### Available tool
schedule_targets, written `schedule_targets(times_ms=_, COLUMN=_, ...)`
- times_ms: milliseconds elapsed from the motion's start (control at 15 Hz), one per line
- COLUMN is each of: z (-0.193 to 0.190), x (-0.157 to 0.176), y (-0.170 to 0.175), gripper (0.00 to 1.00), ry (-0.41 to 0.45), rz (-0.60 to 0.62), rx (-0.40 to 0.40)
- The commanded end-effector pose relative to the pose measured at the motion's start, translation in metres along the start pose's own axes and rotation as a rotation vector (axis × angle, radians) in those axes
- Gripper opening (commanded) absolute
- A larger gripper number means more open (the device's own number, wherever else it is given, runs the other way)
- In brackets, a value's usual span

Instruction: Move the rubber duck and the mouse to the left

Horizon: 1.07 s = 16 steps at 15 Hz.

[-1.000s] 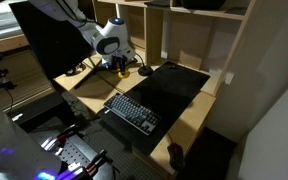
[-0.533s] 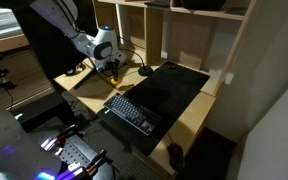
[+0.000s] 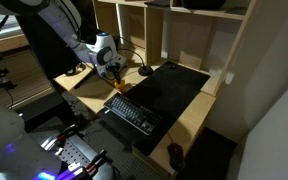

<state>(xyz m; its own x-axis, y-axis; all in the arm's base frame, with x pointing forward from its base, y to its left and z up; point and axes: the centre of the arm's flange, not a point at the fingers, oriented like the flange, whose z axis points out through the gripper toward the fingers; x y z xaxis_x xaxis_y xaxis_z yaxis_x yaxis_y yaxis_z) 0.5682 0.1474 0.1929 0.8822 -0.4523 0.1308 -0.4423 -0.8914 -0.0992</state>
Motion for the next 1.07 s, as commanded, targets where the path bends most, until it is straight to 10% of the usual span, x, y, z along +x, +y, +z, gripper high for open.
schedule_targets(times_ms=0, z=0.002, x=0.000, y=-0.006, gripper=0.54, ry=0.053, rz=0.010, rx=-0.012)
schedule_targets(times_ms=467, z=-0.067, x=0.014, y=0.004, gripper=0.99, ry=0.074, rz=0.120, rx=0.057)
schedule_targets(times_ms=1000, z=-0.162, x=0.111, y=0.180, gripper=1.00, ry=0.151, rz=0.589, rx=0.098)
